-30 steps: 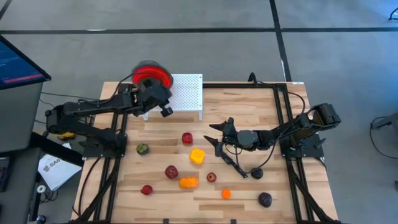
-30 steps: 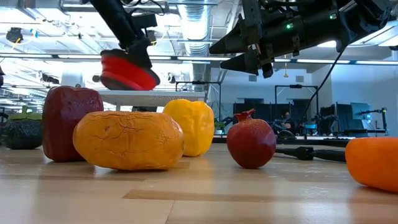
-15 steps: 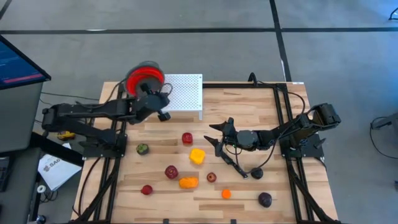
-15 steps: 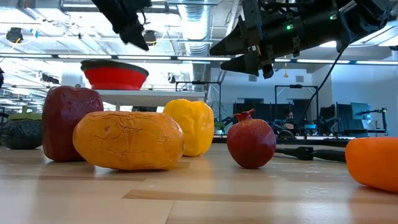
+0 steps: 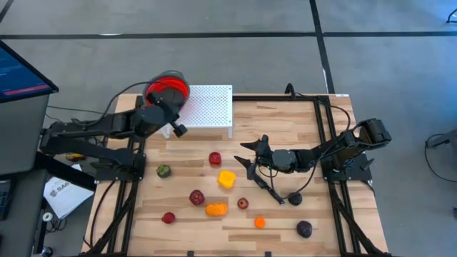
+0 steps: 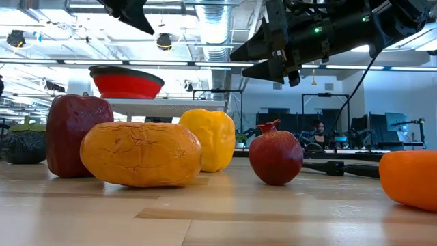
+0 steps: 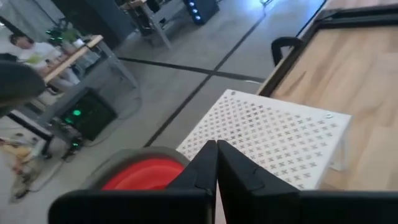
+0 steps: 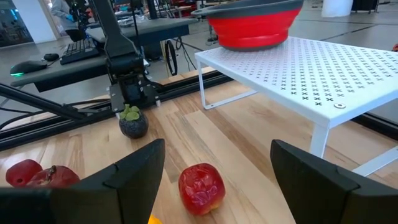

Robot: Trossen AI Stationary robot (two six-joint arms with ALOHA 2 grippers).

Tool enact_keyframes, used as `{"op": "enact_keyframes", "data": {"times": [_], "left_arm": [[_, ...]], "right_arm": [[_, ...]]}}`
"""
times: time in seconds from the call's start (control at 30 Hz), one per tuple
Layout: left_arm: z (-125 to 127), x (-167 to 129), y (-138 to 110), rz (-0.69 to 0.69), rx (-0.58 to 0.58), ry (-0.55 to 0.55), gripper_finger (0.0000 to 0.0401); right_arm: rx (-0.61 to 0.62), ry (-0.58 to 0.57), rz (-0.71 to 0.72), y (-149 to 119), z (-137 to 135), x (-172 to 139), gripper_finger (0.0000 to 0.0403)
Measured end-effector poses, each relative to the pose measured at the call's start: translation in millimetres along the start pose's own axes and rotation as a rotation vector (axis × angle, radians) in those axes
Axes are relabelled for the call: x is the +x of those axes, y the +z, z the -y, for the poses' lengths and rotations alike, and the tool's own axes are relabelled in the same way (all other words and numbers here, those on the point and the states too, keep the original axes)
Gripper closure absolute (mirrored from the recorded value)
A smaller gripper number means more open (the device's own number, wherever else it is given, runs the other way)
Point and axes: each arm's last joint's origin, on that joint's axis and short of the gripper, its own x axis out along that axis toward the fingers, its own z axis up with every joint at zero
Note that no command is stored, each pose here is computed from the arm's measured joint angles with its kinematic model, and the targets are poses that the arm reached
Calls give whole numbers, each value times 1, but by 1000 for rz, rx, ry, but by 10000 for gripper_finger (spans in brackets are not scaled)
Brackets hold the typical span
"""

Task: Pick & Place Fruit
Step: Put the red strainer bowl on the shelf

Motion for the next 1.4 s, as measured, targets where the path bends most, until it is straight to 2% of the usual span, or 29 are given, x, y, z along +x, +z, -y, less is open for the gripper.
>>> {"op": "enact_keyframes", "data": {"times": [0.07,0.17,0.43,0.6,0.77,0.97,1.03,1.2,1.4], "left_arm": [[-1,-3,-1,-1,-17,-44,387],[-3,-6,-8,-42,-57,-73,349],[-11,3,-23,-197,-154,-27,205],[-11,19,-26,-256,-192,-21,153],[-15,40,-32,-333,-224,-6,135],[-20,55,-37,-392,-259,-7,137],[-23,57,-39,-402,-267,-3,139],[-25,60,-40,-419,-350,-73,141],[-24,62,-40,-427,-350,-75,141]], "right_arm": [[9,0,0,0,0,0,117],[24,0,0,0,0,0,117],[26,0,0,0,0,0,117],[26,0,0,0,0,0,117],[26,0,0,0,0,0,117],[26,0,0,0,0,0,117],[26,0,0,0,0,0,117],[26,0,0,0,0,0,117],[26,0,0,0,0,0,117]]}}
